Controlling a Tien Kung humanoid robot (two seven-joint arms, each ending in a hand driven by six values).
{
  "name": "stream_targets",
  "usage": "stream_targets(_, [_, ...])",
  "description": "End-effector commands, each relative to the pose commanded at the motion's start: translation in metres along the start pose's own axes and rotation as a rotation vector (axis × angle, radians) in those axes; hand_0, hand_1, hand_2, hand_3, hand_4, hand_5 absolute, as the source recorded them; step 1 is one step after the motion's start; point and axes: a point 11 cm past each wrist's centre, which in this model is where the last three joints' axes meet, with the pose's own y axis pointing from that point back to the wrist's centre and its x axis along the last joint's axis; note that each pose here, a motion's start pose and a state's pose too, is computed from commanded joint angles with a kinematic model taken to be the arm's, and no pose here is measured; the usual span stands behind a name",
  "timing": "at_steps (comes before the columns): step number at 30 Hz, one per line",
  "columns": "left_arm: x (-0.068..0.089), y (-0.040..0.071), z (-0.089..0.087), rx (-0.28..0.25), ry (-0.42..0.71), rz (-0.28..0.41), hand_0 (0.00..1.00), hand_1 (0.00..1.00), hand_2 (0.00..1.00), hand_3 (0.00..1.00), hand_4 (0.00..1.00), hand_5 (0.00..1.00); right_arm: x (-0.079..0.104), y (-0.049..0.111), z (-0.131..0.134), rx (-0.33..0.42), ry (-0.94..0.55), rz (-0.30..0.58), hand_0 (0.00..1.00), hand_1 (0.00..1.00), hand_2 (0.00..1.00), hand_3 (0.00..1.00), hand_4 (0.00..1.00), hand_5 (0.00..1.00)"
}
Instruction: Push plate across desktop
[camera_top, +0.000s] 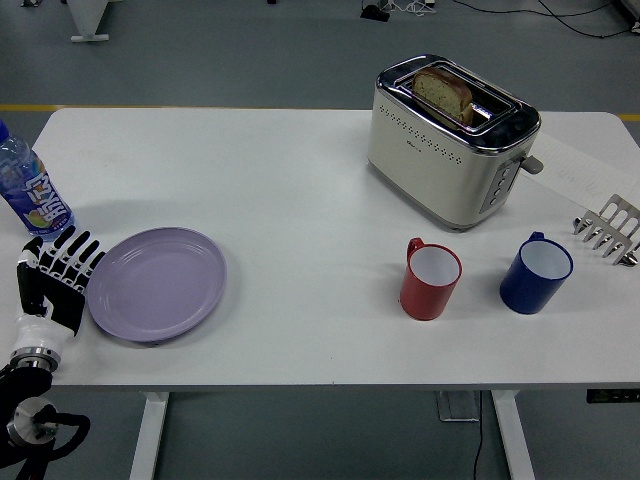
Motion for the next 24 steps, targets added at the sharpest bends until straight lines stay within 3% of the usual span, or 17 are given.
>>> stream_targets(24, [-0.022, 0.000, -0.019, -0.011, 0.086, -0.017, 0.752, 0.747, 0.704, 0.669, 0.528, 0.998, -0.003, 0.001, -0.004, 0.009, 0.008, -0.008, 0.551, 0.461, 0.582, 0.579, 0.307, 0.446])
